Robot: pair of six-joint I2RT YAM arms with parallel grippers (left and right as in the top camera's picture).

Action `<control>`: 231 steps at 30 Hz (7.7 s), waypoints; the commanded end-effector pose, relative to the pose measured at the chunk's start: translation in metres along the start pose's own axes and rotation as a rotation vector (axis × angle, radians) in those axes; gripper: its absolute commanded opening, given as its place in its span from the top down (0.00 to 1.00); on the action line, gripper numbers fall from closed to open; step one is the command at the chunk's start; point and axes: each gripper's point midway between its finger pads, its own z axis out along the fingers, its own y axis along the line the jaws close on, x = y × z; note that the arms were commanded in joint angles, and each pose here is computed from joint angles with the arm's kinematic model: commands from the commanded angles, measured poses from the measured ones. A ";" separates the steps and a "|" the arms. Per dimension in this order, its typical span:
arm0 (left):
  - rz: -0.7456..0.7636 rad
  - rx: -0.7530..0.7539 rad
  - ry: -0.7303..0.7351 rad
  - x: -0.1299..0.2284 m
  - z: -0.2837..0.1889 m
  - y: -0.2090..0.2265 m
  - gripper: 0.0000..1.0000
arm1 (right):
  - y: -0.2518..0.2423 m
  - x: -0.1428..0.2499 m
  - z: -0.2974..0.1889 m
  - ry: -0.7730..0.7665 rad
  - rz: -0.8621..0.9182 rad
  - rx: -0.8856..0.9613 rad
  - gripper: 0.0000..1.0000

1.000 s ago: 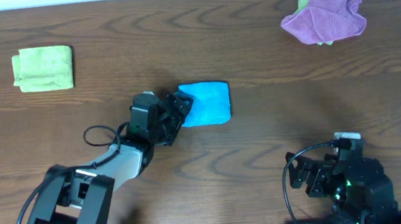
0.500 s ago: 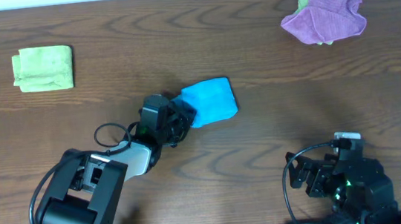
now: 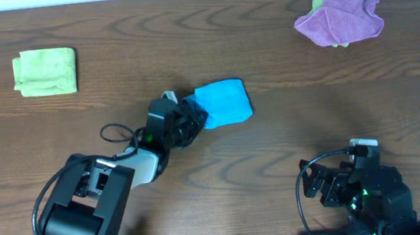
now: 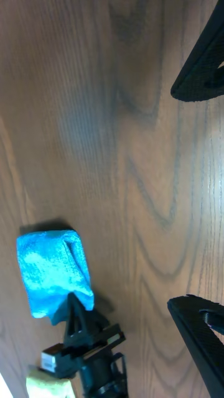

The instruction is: Fold the cloth

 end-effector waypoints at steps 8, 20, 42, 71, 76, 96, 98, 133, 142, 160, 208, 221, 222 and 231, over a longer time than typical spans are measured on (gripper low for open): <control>0.092 0.187 -0.038 -0.099 -0.028 -0.073 0.94 | -0.004 -0.001 0.000 -0.011 0.019 0.015 0.01; 0.170 0.045 -0.224 -0.219 -0.099 -0.100 0.94 | -0.004 -0.001 0.000 -0.011 0.019 0.015 0.01; 0.080 -0.045 -0.484 -0.380 -0.147 -0.054 0.94 | -0.004 -0.001 0.000 -0.011 0.019 0.015 0.01; 0.017 -0.198 -0.530 -0.399 -0.180 0.012 0.94 | -0.004 -0.001 0.000 -0.011 0.019 0.015 0.01; -0.015 -0.221 -0.504 -0.398 -0.167 0.034 0.94 | -0.004 -0.001 0.000 -0.011 0.019 0.015 0.01; -0.111 -0.310 -0.610 -0.424 -0.234 0.099 0.94 | -0.004 -0.001 0.000 -0.011 0.019 0.015 0.01; -0.107 -0.316 -0.606 -0.424 -0.236 0.102 0.94 | -0.004 -0.001 0.000 -0.011 0.019 0.015 0.01; 0.097 -0.390 -0.488 -0.350 -0.313 0.022 0.04 | -0.004 -0.001 0.000 -0.011 0.019 0.015 0.01; 0.195 -0.388 -0.375 -0.279 -0.307 -0.046 0.04 | -0.004 -0.001 0.000 -0.011 0.019 0.015 0.01; 0.246 -0.579 -0.137 -0.202 -0.289 -0.039 0.05 | -0.004 -0.001 0.000 -0.011 0.019 0.015 0.01; 0.741 -0.686 -0.399 0.006 -0.268 0.140 0.05 | -0.004 -0.001 0.000 -0.011 0.019 0.015 0.01; 0.780 -0.706 -0.379 0.016 -0.273 0.147 0.05 | -0.004 -0.001 0.000 -0.011 0.019 0.015 0.01; 0.788 -0.706 -0.379 0.016 -0.273 0.147 0.05 | -0.004 -0.001 0.000 -0.011 0.019 0.015 0.01; 0.807 -0.694 -0.405 0.014 -0.274 0.143 0.05 | -0.004 -0.001 0.000 -0.011 0.019 0.015 0.01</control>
